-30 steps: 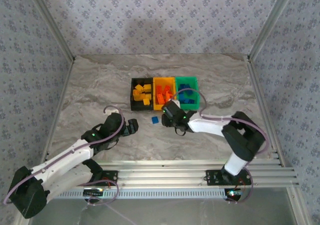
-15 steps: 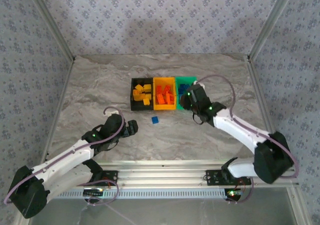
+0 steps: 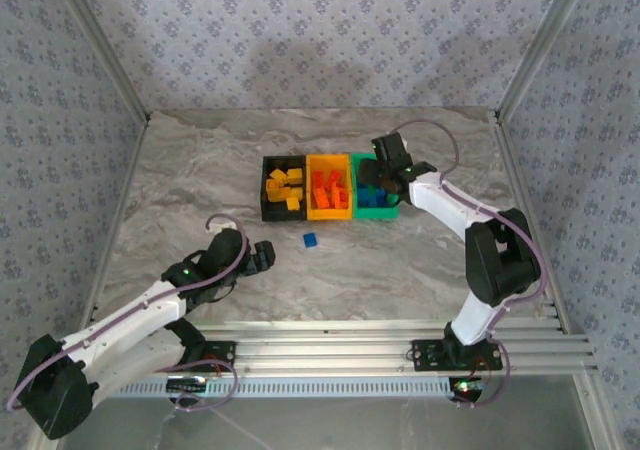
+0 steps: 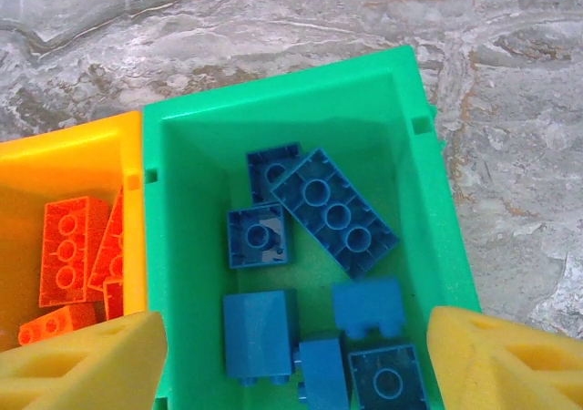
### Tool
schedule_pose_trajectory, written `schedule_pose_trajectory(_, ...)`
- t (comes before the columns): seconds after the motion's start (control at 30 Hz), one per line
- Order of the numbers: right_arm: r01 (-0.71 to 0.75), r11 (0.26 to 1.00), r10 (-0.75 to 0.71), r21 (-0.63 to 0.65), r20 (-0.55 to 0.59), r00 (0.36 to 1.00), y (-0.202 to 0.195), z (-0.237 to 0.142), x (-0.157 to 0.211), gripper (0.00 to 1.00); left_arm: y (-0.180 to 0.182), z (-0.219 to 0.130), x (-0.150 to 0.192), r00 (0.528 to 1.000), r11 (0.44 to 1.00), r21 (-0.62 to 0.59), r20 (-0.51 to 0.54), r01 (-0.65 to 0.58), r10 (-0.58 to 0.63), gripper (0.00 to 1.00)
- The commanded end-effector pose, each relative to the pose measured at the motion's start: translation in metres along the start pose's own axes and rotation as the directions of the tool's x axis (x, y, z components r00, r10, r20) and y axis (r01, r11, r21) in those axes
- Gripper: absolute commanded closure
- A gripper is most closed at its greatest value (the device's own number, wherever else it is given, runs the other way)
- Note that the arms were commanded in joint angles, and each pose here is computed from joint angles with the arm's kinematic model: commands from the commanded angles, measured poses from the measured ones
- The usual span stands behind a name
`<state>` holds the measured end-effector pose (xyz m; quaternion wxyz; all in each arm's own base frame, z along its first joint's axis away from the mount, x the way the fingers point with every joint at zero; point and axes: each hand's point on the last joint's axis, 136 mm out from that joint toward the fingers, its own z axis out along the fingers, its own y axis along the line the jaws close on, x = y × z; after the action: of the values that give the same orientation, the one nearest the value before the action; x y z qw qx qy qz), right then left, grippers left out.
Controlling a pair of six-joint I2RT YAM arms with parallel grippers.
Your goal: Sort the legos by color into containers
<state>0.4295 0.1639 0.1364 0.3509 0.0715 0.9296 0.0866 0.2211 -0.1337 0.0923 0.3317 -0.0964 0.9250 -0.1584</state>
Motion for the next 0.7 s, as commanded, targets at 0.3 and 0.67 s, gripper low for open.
schedule_pose_trajectory(0.3, 0.244, 0.947, -0.261, -0.209, -0.058, 0.964, 0.098, -0.045, 0.126, 0.14, -0.001, -0.01, -0.007, 1.0, 1.0, 0.004, 0.021, 0.019, -0.019, 0.0)
schedule_pose_trajectory(0.67, 0.341, 0.927, -0.367, -0.157, -0.188, 0.911, 0.138, 0.015, 0.186, 0.18, 0.007, -0.009, -0.002, 1.0, 1.0, -0.011, 0.019, 0.025, -0.025, 0.0)
